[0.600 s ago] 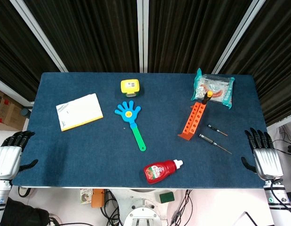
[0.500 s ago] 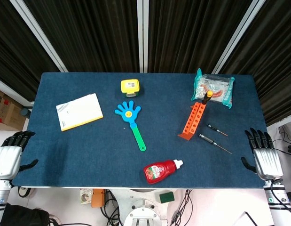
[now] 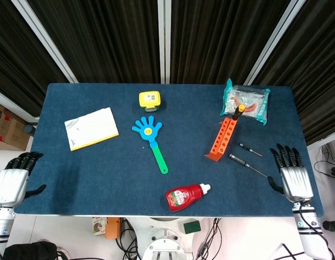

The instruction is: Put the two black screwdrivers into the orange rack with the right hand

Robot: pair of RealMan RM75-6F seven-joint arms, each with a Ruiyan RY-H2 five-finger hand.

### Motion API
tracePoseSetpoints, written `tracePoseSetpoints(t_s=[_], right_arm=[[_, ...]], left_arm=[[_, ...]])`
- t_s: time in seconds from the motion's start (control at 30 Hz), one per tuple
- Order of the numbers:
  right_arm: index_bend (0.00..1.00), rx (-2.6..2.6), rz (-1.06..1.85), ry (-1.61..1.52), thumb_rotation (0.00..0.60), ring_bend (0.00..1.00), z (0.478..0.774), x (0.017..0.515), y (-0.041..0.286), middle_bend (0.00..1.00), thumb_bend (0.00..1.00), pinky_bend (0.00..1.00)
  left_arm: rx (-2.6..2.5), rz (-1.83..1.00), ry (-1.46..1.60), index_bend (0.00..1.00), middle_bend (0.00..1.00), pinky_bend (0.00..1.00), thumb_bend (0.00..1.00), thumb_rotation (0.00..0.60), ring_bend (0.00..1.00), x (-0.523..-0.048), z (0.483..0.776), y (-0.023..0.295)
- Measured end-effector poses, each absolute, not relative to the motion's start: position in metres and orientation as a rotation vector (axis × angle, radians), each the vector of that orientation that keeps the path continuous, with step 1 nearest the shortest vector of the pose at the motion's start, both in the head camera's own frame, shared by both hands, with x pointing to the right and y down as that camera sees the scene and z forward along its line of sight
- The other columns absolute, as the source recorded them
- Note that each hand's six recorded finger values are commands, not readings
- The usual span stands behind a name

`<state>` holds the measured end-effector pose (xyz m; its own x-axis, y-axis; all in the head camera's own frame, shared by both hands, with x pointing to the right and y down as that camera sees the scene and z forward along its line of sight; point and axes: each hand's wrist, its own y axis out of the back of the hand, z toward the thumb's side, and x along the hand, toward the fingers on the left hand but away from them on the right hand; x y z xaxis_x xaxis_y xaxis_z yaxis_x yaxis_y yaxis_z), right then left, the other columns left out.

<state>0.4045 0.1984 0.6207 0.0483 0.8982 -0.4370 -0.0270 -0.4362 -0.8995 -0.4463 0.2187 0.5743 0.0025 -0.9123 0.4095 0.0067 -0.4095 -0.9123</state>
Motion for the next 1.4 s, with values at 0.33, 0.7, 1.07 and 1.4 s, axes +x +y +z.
tracePoseSetpoints(t_s=[0.33,0.7,1.07,1.4], right_arm=[[0.33,-1.606,1.553,-0.849,0.600,0.00,0.674,0.359,0.190,0.03,0.39,0.00],[0.36,-1.568,1.679,-0.836,0.600,0.00,0.722,0.346,0.173,0.05,0.40,0.00],[0.42,-1.633,1.672,-0.914,0.600,0.00,0.734,0.336,0.166,0.08,0.40,0.00],[0.49,-1.646,1.680,-0.917,0.600,0.00,0.742,0.328,0.163,0.08,0.41,0.00]], left_arm=[[-1.527,-1.515,0.976,0.18,0.19,0.25,0.00,0.600,0.14,-0.449,0.575,0.218],[-1.546,-1.506,0.979,0.18,0.20,0.25,0.00,0.600,0.14,-0.451,0.574,0.219],[-1.554,-1.513,0.975,0.18,0.20,0.25,0.00,0.600,0.14,-0.452,0.575,0.217],[-1.551,-1.512,0.981,0.18,0.20,0.25,0.00,0.600,0.14,-0.453,0.574,0.217]])
